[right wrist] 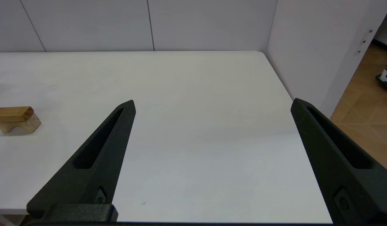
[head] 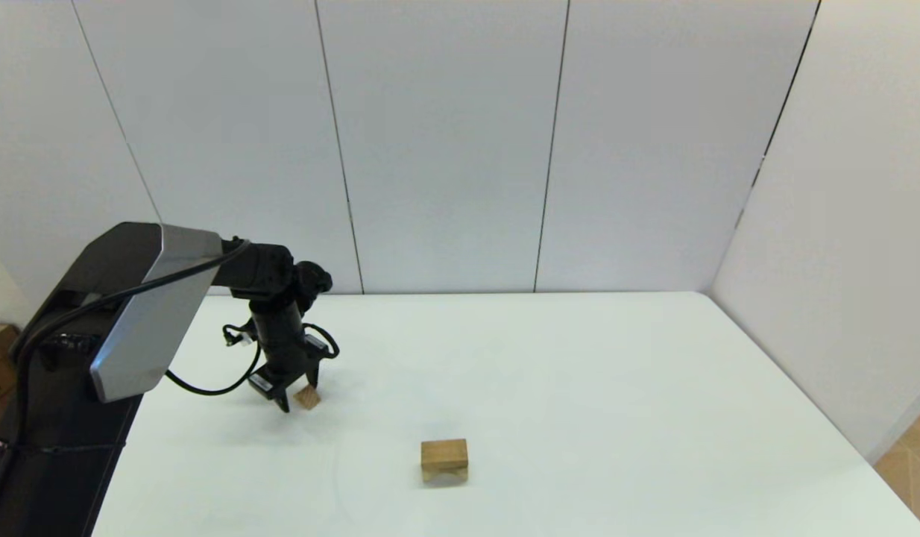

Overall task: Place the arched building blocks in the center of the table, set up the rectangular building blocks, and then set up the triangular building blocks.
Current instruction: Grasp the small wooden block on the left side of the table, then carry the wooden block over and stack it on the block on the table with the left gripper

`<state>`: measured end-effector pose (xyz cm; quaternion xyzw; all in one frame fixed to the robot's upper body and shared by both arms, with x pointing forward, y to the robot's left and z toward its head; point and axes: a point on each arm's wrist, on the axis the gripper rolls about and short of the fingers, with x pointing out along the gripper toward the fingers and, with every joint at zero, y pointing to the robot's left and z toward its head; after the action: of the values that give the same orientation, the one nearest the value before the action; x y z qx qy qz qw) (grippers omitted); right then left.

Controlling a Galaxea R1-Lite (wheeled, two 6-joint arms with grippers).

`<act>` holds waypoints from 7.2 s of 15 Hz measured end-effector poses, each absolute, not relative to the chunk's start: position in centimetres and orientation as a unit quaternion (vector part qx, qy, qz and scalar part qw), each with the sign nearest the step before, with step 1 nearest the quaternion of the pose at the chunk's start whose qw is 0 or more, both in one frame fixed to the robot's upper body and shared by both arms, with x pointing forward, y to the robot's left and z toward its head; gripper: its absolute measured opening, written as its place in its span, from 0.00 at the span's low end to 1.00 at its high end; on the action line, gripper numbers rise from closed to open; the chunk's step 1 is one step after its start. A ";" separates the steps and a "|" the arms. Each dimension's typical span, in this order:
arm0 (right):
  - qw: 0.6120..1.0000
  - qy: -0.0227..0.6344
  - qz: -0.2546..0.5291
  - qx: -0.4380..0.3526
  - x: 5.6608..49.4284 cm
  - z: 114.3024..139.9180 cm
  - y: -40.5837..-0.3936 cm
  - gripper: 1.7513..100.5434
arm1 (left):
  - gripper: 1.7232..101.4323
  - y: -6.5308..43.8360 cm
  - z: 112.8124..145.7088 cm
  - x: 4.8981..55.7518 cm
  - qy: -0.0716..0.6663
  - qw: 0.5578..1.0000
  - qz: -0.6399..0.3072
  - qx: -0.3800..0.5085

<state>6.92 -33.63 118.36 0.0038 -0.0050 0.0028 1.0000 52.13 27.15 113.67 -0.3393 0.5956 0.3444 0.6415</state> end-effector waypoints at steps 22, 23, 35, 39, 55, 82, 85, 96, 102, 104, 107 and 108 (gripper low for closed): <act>1.000 -0.005 0.003 0.004 6.9 118.4 -33.6 0.97 | 0.21 25.2 125.1 45.5 0.640 0.764 -0.049 0.066; 1.000 -0.005 0.003 0.004 6.9 118.4 -33.6 0.97 | 0.21 24.4 125.6 44.9 0.634 0.761 -0.088 0.108; 1.000 -0.005 0.003 0.004 6.9 118.4 -33.6 0.97 | 0.21 15.5 128.2 41.7 0.472 0.650 -0.390 0.450; 1.000 -0.005 0.003 0.004 6.9 118.4 -33.6 0.97 | 0.21 11.7 127.5 40.8 0.435 0.620 -0.444 0.479; 1.000 -0.005 0.003 0.004 6.9 118.4 -33.6 0.97 | 0.21 6.4 122.4 40.0 0.438 0.532 -0.523 0.503; 1.000 -0.005 0.003 0.004 6.9 118.4 -33.6 0.97 | 0.21 5.5 119.0 40.9 0.474 0.524 -0.528 0.471; 1.000 -0.005 0.003 0.004 6.9 118.4 -33.6 0.97 | 0.21 5.5 119.0 41.0 0.476 0.529 -0.524 0.467; 1.000 -0.005 0.003 0.004 6.9 118.4 -33.6 0.97 | 0.21 5.6 118.9 41.2 0.477 0.531 -0.522 0.466; 1.000 -0.005 0.003 0.004 6.9 118.4 -33.6 0.97 | 0.21 5.6 118.8 41.4 0.477 0.532 -0.522 0.466; 1.000 -0.005 0.003 0.004 6.9 118.4 -33.6 0.97 | 0.21 5.6 118.8 41.4 0.477 0.532 -0.522 0.466; 1.000 -0.005 0.003 0.004 6.9 118.4 -33.6 0.97 | 0.21 5.6 118.8 41.4 0.477 0.532 -0.522 0.466; 1.000 -0.005 0.003 0.004 6.9 118.4 -33.6 0.97 | 0.25 5.6 118.8 41.4 0.478 0.532 -0.522 0.465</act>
<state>6.92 -33.63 118.36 0.0038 -0.0050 0.0028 1.0000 41.37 5.61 118.83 0.4654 0.4776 -0.5217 0.5321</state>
